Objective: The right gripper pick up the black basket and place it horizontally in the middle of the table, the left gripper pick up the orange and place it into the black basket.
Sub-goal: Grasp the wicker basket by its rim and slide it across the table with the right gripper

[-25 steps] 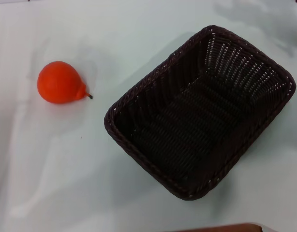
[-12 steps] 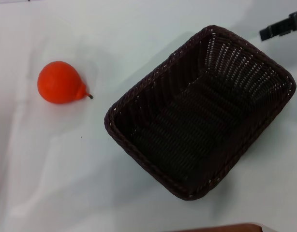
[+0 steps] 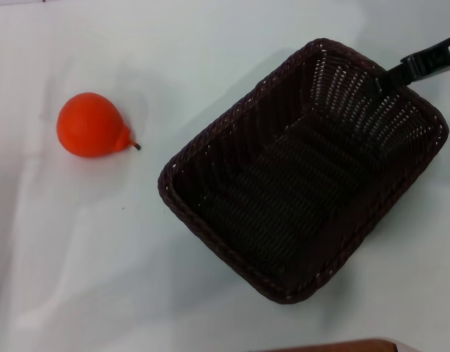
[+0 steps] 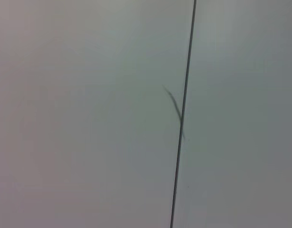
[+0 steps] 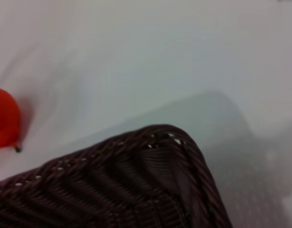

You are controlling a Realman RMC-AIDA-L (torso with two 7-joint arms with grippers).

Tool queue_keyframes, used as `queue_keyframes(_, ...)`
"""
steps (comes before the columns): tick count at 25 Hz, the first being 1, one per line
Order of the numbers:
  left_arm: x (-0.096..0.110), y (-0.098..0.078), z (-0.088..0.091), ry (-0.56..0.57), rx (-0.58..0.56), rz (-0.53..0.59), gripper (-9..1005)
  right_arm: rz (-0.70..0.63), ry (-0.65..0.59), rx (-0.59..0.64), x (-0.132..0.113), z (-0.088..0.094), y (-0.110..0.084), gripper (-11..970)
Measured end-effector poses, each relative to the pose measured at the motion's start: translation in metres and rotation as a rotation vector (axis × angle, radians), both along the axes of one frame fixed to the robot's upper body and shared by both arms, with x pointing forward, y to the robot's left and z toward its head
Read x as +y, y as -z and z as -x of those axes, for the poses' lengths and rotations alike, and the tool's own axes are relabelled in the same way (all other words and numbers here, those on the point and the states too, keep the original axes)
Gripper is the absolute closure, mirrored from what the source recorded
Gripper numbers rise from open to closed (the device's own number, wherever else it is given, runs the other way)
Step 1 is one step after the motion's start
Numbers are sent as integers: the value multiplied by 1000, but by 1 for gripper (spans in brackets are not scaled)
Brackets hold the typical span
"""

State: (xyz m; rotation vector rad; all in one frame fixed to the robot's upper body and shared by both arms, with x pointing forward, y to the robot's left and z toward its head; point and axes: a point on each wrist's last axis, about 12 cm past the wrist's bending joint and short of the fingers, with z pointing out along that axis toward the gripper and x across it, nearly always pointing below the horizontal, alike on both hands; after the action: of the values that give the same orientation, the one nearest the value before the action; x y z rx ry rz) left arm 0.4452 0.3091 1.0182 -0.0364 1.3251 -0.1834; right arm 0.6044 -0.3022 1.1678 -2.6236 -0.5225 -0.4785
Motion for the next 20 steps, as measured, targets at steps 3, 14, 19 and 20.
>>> queue_keyframes(3, 0, 0, 0, 0, 0, 1, 93, 28, 19, 5, 1, -2, 6, 275)
queue_keyframes(14, 1, 1, 2, -4, 5, 1, 92, 15, -7, 9, 10, -1, 13, 482)
queue_keyframes(19, 3, 0, 2, -7, 2, -9, 92, 4, 0, 23, 12, 1, 17, 704)
queue_keyframes(20, 3, 0, 1, -7, -1, -11, 92, -2, 10, 25, 11, 2, 18, 729)
